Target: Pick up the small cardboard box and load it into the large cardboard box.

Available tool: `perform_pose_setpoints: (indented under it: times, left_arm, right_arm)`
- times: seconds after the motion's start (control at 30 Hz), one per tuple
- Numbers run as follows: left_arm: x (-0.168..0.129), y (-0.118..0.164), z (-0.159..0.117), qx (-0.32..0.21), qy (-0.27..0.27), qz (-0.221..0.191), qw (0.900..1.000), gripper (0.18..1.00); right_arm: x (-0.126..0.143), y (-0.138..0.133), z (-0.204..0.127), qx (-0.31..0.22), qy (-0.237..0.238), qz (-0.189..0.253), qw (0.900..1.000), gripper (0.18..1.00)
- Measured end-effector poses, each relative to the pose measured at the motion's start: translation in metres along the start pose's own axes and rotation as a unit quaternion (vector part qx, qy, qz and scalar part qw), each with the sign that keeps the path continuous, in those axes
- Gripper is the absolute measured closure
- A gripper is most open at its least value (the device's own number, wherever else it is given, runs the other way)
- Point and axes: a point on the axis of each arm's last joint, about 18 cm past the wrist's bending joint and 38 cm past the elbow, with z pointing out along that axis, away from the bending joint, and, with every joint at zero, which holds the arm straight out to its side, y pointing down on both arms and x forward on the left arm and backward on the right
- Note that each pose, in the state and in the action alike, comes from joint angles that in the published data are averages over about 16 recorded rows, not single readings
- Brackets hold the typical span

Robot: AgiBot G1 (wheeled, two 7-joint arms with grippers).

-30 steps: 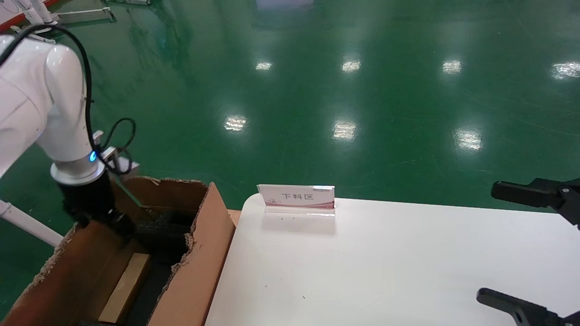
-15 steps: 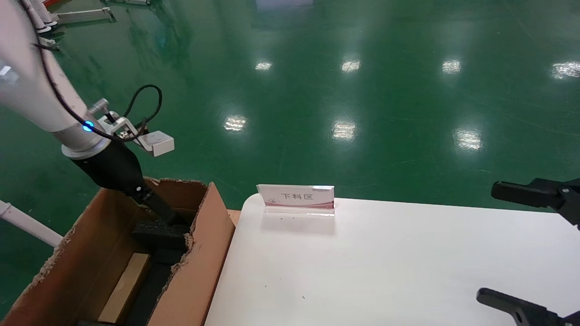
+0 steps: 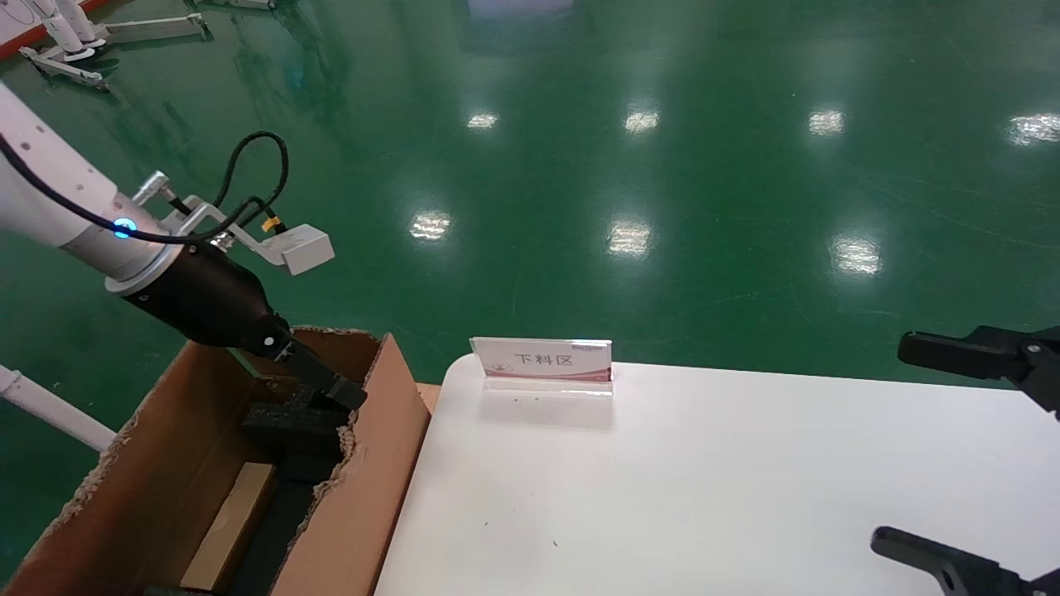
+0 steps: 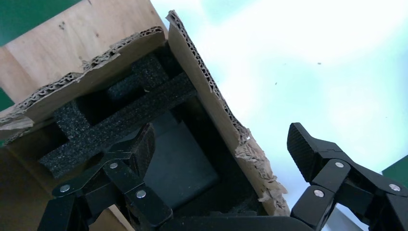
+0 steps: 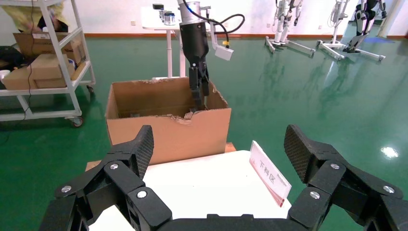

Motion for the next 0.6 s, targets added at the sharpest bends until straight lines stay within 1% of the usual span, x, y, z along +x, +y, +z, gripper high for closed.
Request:
perform_pose_setpoints:
  times: [0.23,0.6]
  left_arm:
    - [0.011,-0.005,0.014,0.002,0.020,0.018,0.9996,0.189]
    - [0.037,-0.013,0.041,0.026,0.080,0.060,0.9946,0.189]
  right_arm:
    - [0.000,0.000,0.000,0.000,0.000,0.000,1.000,0.184]
    - [0.000,0.000,0.000,0.000,0.000,0.000,1.000,0.184]
